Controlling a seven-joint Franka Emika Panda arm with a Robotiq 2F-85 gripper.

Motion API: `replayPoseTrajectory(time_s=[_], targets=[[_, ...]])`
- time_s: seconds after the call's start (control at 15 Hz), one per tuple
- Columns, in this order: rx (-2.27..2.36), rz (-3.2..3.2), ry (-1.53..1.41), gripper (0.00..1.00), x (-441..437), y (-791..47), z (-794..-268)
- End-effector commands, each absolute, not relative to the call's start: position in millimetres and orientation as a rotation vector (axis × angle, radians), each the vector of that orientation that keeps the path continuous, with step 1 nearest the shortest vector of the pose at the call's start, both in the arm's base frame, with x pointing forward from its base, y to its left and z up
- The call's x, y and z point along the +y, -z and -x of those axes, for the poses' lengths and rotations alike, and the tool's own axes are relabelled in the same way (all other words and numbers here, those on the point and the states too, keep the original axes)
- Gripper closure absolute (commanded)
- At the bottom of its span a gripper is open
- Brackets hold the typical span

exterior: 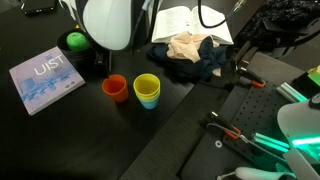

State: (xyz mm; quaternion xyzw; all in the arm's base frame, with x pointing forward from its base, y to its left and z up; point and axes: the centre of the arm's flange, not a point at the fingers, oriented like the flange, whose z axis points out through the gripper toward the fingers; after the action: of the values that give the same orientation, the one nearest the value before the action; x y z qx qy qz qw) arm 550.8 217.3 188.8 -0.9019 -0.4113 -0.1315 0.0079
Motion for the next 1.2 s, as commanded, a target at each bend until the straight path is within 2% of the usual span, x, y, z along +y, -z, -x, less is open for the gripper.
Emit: replayPoseTrajectory(time_s=[0.0, 0.87, 0.93, 1.0, 1.13], targets=[[-1.235, 2.825, 0.379, 0.00, 208.5, -179.2, -545.5], [-1.138, 2.821, 0.181, 0.00, 208.8, -153.7, -508.8], [-1.134, 2.818, 0.160, 0.25, 208.5, -152.6, -507.0], [-1.132, 2.813, 0.155, 0.28, 208.9, -152.4, -505.4], [-1.121, 2.810, 0.143, 0.42, 211.0, -153.0, -504.4]])
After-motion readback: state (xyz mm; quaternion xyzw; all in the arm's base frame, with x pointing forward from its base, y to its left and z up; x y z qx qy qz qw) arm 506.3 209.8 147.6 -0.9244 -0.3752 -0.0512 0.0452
